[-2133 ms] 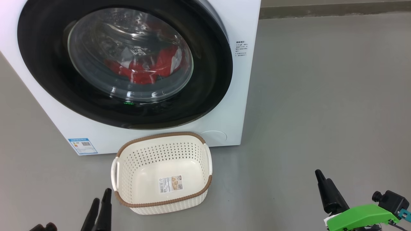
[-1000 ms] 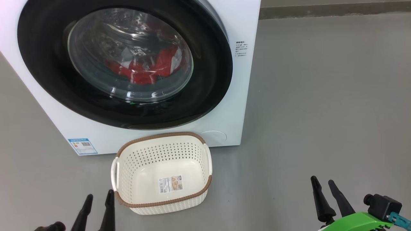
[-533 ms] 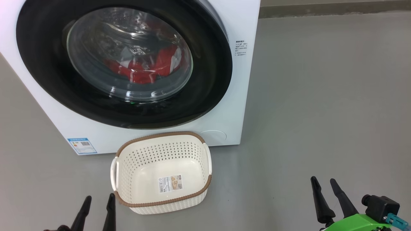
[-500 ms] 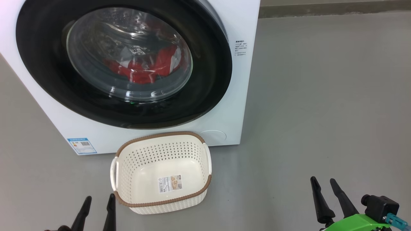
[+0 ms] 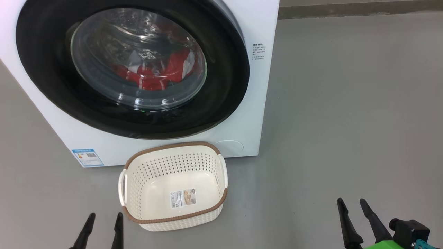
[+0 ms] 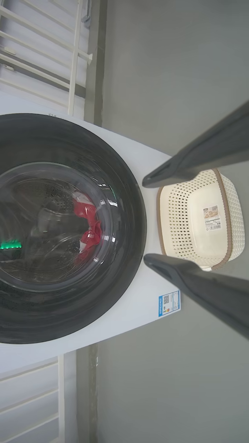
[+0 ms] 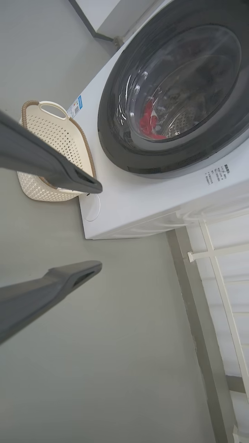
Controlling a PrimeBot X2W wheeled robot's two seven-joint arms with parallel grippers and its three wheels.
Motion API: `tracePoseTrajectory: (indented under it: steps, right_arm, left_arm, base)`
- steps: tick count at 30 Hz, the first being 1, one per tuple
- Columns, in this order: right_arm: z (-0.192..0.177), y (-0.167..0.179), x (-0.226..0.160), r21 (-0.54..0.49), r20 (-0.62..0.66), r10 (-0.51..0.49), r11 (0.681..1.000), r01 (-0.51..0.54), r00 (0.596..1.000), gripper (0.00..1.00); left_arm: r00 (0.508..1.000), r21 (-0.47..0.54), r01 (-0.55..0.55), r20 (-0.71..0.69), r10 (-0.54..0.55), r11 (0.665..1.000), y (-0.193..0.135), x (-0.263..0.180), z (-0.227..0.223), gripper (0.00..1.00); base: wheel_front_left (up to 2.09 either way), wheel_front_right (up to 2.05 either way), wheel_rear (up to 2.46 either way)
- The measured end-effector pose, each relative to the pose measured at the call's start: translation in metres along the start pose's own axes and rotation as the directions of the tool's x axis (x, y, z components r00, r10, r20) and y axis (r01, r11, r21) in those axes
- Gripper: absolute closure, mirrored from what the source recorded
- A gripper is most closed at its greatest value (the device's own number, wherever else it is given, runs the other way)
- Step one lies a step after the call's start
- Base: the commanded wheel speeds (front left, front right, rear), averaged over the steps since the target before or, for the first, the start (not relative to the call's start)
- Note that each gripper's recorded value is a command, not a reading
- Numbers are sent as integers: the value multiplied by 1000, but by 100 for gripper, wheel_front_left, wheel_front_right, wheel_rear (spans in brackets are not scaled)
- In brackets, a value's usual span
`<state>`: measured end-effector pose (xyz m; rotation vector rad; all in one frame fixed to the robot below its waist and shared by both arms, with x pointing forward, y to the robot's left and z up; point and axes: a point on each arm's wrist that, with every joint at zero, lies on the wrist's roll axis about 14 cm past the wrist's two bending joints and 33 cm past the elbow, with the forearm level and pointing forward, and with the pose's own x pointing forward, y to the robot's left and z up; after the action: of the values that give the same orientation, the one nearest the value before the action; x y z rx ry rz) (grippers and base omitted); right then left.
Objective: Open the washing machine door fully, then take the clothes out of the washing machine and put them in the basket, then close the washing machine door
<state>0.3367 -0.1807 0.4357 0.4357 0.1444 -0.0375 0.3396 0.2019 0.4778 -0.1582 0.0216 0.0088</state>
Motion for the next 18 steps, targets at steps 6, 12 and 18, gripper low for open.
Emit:
tracePoseTrajectory:
  steps: [6, 12, 18]
  right_arm:
    - [1, -3, -2, -49, 11, -3, 999, 3, 1000, 0]
    - [2, -9, -7, -73, 16, -16, 997, 17, 1000, 0]
    - [2, -12, -8, -71, 18, -23, 997, 25, 1000, 0]
  left_arm:
    - [1000, 68, 11, 3, -11, 998, 0, -2, -1, 0]
    - [1000, 90, 13, -21, -11, 996, 1, -7, -9, 0]
    - [1000, 69, 9, -22, -8, 998, 2, -8, -10, 0]
  base:
    - [0, 0, 0]
    - [0, 0, 0]
    - [0, 0, 0]
